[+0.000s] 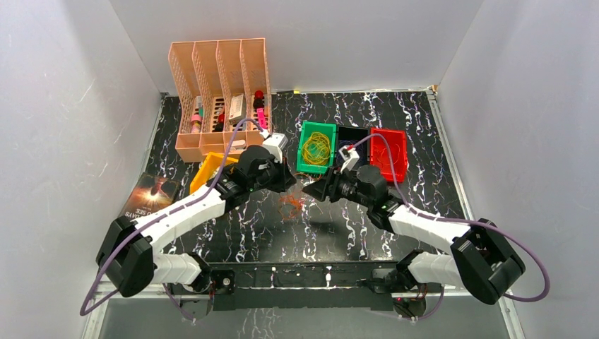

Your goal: Untangle the cables

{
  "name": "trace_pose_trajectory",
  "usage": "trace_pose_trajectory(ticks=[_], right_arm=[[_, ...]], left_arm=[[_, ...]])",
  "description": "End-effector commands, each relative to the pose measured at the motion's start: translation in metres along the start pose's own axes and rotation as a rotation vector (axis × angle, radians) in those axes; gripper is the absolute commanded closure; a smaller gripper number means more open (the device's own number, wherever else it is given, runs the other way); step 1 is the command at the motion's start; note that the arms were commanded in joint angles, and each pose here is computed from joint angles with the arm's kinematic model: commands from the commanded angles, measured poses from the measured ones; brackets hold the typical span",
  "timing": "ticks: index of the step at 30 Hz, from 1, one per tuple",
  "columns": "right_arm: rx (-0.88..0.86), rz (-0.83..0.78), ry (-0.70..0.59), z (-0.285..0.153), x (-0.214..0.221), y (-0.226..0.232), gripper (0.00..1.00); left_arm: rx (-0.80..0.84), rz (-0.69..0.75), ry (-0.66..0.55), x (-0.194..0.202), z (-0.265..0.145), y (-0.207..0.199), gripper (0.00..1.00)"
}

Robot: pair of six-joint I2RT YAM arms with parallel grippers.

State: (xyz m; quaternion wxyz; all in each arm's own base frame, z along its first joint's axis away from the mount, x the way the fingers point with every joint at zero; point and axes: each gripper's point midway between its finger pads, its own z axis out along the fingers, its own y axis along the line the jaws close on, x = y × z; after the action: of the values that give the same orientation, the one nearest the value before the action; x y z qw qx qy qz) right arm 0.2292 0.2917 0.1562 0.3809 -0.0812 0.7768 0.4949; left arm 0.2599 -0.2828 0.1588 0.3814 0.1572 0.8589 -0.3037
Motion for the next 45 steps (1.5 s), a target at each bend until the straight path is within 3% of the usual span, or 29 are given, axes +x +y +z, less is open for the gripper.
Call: trace_pose_trajectory(ticks=[1,16,24,34,45], right_arm=[[-0.09,-0.042,-0.055,0.006,-0.007,0.025,0.41],[-0.095,0.097,-0.103,0.025,-0.005,0.034,0.41],[-0.096,0.126,-0.059,0.046,0.012,0.036,0.42],[0.154,0.149,-0.004,0.05,0.05,-0.023,0.48],[0.316,0.092,0.029,0.038,0.063,-0.059,0.55]], left_arm=[[0.065,-0.052,-0.082,-0.018,-0.016,-0.017,1.0],[0.11,-0.099,-0.096,-0.019,-0.021,-0.026,1.0],[0.13,-0.107,-0.103,-0.023,-0.024,-0.03,1.0],[0.113,-0.095,-0.182,-0.053,-0.047,-0.036,1.0],[0.045,-0.031,-0.301,-0.106,-0.087,-0.042,1.0]])
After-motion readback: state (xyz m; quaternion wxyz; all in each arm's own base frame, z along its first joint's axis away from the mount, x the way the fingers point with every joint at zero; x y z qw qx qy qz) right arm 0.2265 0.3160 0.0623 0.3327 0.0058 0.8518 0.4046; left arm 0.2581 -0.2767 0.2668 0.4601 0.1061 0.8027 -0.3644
